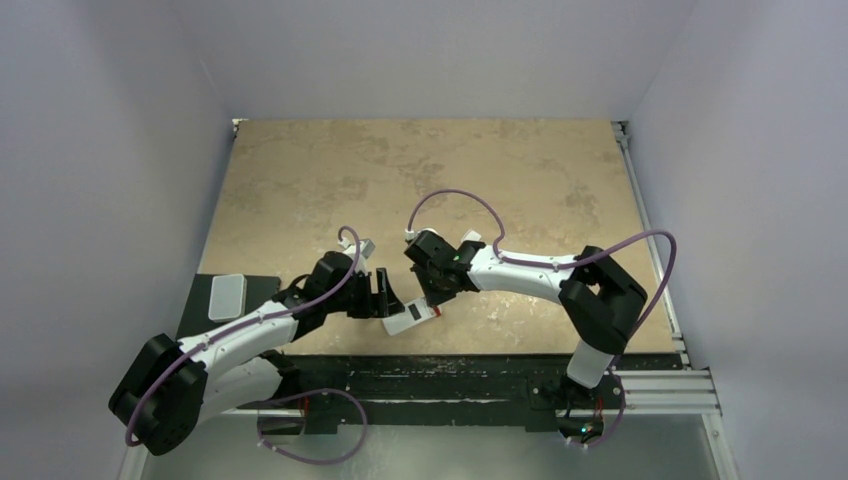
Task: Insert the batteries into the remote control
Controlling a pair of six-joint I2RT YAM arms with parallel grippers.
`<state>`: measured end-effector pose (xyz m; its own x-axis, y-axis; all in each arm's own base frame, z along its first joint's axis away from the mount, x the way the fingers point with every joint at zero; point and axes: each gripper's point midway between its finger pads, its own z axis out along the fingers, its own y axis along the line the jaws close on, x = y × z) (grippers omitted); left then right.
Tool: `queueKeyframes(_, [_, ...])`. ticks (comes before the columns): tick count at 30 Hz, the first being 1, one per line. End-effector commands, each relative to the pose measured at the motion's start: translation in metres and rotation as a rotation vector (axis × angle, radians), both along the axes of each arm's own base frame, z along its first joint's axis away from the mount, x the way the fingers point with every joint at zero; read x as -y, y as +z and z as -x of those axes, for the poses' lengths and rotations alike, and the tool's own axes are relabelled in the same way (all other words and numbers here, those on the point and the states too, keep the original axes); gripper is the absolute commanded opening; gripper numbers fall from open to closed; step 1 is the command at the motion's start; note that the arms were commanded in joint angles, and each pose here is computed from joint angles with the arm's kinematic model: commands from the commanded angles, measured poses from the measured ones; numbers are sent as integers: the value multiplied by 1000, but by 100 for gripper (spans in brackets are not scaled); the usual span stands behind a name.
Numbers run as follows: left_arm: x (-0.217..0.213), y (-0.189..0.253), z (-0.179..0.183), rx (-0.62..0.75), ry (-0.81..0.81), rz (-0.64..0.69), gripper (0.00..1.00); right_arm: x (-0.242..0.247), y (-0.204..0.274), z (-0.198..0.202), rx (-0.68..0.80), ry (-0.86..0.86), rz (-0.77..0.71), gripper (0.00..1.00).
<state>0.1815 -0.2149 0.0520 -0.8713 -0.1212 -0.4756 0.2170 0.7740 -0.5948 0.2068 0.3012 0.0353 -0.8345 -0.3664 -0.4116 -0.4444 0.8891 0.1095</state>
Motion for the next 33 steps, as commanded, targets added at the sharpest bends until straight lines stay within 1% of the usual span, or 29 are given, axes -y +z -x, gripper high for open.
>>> queueKeyframes(1, [7, 16, -8, 49, -21, 31, 72, -3, 7, -5, 26, -22, -6, 10])
queueKeyframes(20, [9, 18, -7, 49, -26, 42, 72, -5, 13, -10, 45, -27, -1, 22])
queueKeyframes(33, [9, 17, -7, 49, -28, 44, 72, -12, 14, -9, 39, -17, -11, 26])
